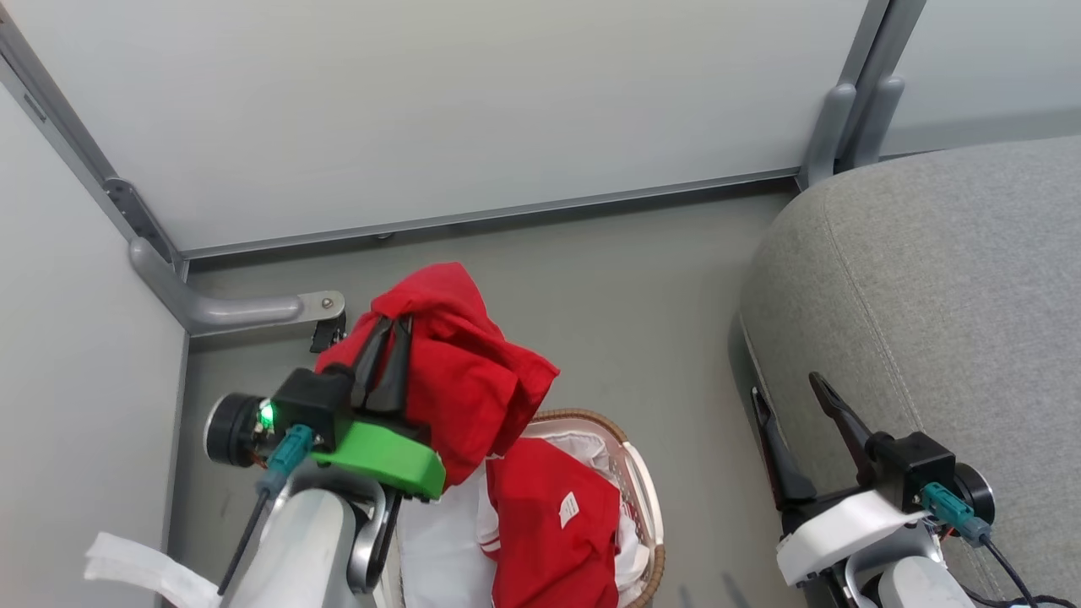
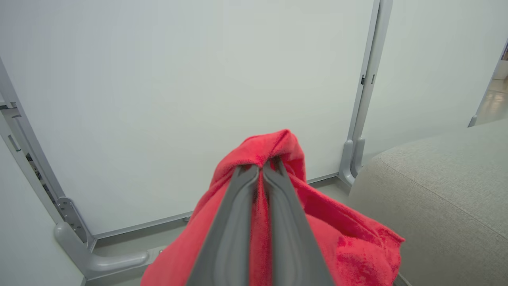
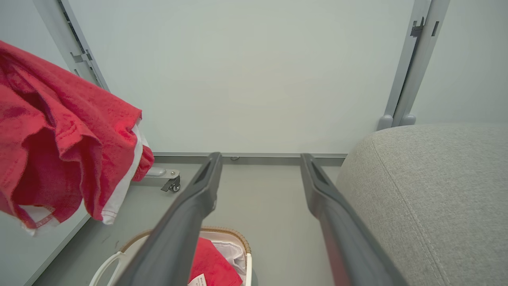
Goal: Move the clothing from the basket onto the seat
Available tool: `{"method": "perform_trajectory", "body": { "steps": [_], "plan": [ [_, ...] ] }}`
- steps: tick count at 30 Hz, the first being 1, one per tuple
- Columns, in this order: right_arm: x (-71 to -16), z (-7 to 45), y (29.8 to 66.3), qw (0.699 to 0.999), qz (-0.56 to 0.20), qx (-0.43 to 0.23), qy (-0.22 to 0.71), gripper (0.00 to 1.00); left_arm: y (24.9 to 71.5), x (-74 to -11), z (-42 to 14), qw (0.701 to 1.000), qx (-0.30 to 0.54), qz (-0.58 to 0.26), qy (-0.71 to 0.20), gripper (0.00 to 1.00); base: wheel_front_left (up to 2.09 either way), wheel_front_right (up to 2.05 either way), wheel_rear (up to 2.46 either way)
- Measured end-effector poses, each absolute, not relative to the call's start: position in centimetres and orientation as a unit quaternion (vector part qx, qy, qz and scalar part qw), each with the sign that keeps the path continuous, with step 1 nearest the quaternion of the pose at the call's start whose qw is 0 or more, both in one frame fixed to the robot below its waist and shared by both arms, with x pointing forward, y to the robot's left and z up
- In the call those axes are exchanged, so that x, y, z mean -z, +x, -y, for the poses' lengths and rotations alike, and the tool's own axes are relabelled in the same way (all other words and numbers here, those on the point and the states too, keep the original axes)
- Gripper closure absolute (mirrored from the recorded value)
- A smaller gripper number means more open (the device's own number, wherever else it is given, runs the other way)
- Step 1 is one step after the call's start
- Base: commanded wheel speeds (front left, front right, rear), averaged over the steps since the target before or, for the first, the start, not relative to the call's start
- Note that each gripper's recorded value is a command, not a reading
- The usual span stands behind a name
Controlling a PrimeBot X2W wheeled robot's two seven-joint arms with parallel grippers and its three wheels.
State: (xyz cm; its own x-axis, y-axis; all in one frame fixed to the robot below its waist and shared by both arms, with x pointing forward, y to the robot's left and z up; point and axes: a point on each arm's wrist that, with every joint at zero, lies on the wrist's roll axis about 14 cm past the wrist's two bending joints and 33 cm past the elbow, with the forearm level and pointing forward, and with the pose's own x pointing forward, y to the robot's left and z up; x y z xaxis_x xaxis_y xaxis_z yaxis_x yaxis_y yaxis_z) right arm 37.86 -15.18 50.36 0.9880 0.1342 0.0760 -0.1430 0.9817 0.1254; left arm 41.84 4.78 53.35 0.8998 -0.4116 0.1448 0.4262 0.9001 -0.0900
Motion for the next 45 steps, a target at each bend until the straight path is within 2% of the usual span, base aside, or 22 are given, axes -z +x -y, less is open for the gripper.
{"method": "perform_trajectory", "body": {
  "steps": [7, 11, 18, 28, 36, 45],
  "plan": [
    [-50.2, 14.3, 36.9, 0.994, 0.03, -0.083, 0.067, 0.0, 42.8, -60.1, -5.1, 0.962, 0.214, 0.153, -0.074, 1.0, 0.0, 0.0, 0.0],
    [-49.8, 12.4, 36.4, 0.992, 0.022, -0.112, 0.059, 0.0, 42.7, -61.6, -5.0, 0.957, 0.218, 0.172, -0.082, 1.0, 0.0, 0.0, 0.0],
    [-49.1, 5.4, 34.9, 0.972, 0.008, -0.23, 0.036, 0.0, 42.1, -61.9, -4.1, 0.952, 0.232, 0.17, -0.102, 1.0, 0.0, 0.0, 0.0],
    [-50.5, 0.0, 36.7, 0.947, 0.017, -0.318, 0.027, 0.0, 41.3, -62.6, -3.1, 0.947, 0.248, 0.176, -0.107, 1.0, 0.0, 0.0, 0.0],
    [-51.0, -3.0, 37.7, 0.933, 0.016, -0.36, 0.022, 0.0, 40.8, -62.6, -2.9, 0.945, 0.255, 0.174, -0.109, 1.0, 0.0, 0.0, 0.0],
    [-53.1, -4.1, 38.7, 0.927, 0.037, -0.37, 0.054, 0.01, 40.5, -62.4, -2.2, 0.942, 0.266, 0.169, -0.111, 1.0, 0.0, 0.0, 0.0]
  ]
}}
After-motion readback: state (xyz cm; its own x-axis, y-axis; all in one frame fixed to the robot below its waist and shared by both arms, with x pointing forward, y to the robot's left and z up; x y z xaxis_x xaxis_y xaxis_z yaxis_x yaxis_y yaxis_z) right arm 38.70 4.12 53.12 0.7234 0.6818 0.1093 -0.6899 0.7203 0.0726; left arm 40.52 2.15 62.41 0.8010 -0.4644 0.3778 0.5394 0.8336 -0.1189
